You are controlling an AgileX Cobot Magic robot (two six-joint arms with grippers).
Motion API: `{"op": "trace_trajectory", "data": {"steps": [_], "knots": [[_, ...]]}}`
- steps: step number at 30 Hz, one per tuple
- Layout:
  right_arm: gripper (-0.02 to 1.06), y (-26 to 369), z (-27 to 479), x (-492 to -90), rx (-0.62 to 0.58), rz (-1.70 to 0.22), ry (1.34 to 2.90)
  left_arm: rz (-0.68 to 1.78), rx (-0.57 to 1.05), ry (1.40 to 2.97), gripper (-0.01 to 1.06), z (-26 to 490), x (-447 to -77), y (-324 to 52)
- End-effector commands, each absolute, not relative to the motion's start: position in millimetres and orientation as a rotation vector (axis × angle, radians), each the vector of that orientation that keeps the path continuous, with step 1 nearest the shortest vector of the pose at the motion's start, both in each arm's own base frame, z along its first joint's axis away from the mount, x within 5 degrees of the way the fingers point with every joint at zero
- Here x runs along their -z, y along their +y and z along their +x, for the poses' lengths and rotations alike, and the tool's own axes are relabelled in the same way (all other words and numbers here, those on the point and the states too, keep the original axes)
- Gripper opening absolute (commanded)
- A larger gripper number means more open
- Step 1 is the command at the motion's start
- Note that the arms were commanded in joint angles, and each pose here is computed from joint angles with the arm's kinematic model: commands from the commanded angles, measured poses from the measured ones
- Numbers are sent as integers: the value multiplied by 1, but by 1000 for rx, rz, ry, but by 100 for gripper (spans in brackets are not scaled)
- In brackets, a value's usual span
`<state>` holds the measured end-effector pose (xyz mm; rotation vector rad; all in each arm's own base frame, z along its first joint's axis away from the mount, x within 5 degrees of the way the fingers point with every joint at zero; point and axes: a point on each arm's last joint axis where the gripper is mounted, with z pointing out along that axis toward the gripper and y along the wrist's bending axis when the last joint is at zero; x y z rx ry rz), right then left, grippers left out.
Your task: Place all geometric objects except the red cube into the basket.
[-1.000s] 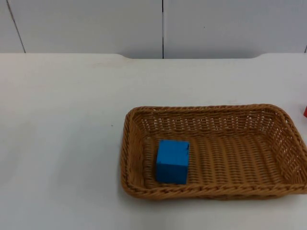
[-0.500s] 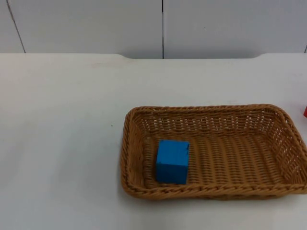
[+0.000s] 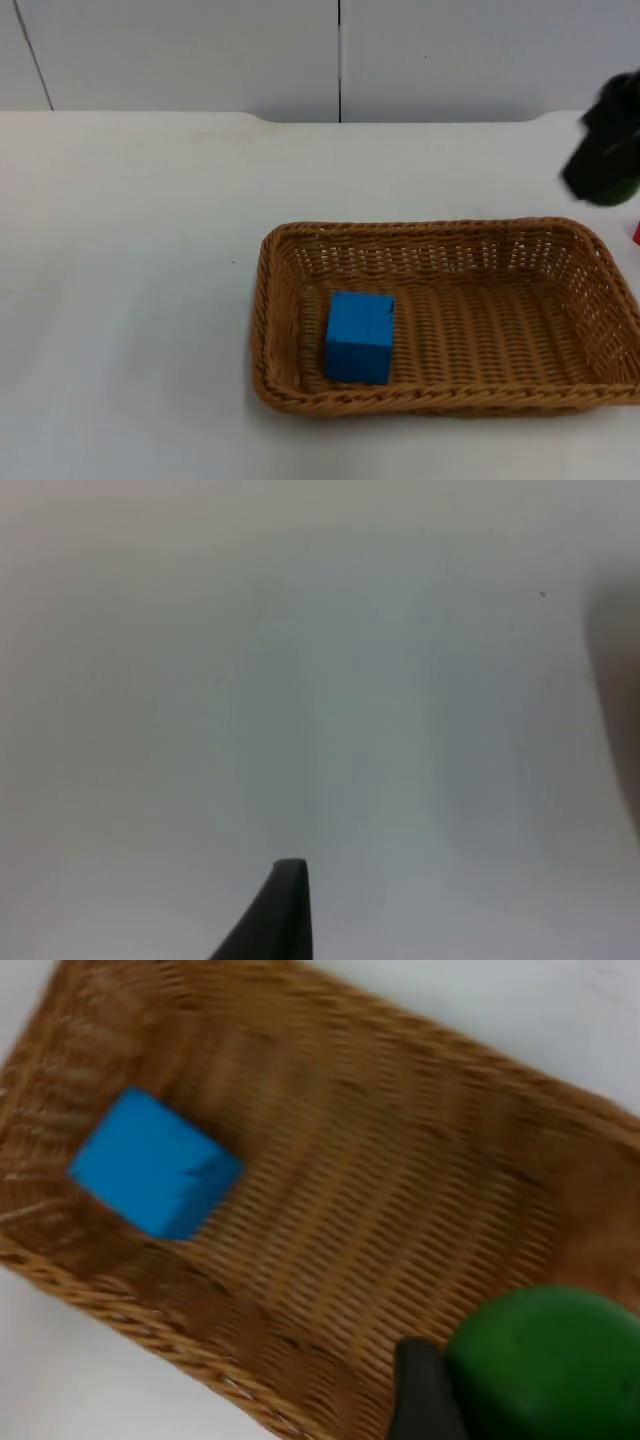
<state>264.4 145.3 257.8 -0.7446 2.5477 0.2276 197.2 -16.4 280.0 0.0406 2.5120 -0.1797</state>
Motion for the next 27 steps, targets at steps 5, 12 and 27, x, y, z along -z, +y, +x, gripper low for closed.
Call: {"op": "trace_trajectory", "data": {"steps": [5,12,27], "knots": [[0,184,279,-217,-219,-858,2489,49,177,2501,105,196,-281,-16],[0,200,301,-161,-210,-855,2489,49,177,2501,105,196,-281,-16],[82,202,303,-141,-203,-852,2529,55,175,2501,105,196,-281,-16]]}}
